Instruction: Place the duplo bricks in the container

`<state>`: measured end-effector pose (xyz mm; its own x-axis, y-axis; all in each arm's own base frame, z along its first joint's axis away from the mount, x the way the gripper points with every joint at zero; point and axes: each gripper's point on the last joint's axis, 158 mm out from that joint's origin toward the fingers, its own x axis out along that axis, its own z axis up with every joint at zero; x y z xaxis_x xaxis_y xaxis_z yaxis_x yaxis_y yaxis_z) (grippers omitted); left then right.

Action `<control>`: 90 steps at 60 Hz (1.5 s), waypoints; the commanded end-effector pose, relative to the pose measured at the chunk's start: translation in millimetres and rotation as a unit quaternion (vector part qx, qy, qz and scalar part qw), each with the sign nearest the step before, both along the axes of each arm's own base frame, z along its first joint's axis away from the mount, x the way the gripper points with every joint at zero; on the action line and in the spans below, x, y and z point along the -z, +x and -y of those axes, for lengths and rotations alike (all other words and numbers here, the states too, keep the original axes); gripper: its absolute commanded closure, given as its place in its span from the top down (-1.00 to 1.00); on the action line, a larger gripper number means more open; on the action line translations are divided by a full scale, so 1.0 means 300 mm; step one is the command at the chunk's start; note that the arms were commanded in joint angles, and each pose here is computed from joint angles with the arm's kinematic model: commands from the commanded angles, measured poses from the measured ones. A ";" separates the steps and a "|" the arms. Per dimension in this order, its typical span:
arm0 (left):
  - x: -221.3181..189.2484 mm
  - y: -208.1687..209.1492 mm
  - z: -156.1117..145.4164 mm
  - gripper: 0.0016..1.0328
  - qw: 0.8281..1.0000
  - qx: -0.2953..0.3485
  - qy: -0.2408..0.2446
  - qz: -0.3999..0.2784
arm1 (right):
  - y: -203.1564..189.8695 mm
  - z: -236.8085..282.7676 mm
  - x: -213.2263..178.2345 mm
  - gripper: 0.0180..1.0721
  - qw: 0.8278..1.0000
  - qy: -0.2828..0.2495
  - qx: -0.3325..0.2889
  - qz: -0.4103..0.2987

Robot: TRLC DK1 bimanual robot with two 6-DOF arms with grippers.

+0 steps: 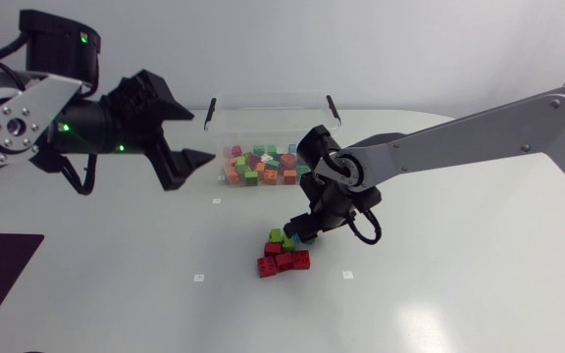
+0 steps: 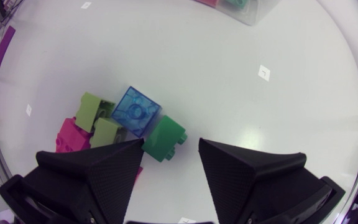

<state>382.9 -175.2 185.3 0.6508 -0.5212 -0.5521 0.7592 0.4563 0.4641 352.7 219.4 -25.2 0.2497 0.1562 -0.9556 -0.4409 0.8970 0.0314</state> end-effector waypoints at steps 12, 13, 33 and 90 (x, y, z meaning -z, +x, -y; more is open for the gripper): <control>0.257 -0.221 0.071 0.90 0.990 0.095 0.072 -0.072 | 0.036 0.030 0.036 0.13 1.000 -0.006 0.021 -0.007; 0.270 -0.231 0.077 0.90 0.989 0.099 0.073 -0.077 | 0.040 0.029 0.039 0.13 1.000 -0.007 0.022 -0.007; 0.517 -0.355 0.148 0.90 0.967 0.144 0.111 -0.180 | 0.082 0.030 0.039 -0.25 1.000 -0.016 0.018 0.002; 0.732 -0.279 0.298 0.89 0.954 0.124 0.072 -0.262 | 0.093 0.180 -0.106 0.88 0.998 -0.020 -0.045 0.035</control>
<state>295.4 -262.7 -27.6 0.1480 -0.5075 -0.8489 0.9827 0.1720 0.0685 384.0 174.4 19.9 0.3469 0.1552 -0.9250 -0.4644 0.8853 -0.0256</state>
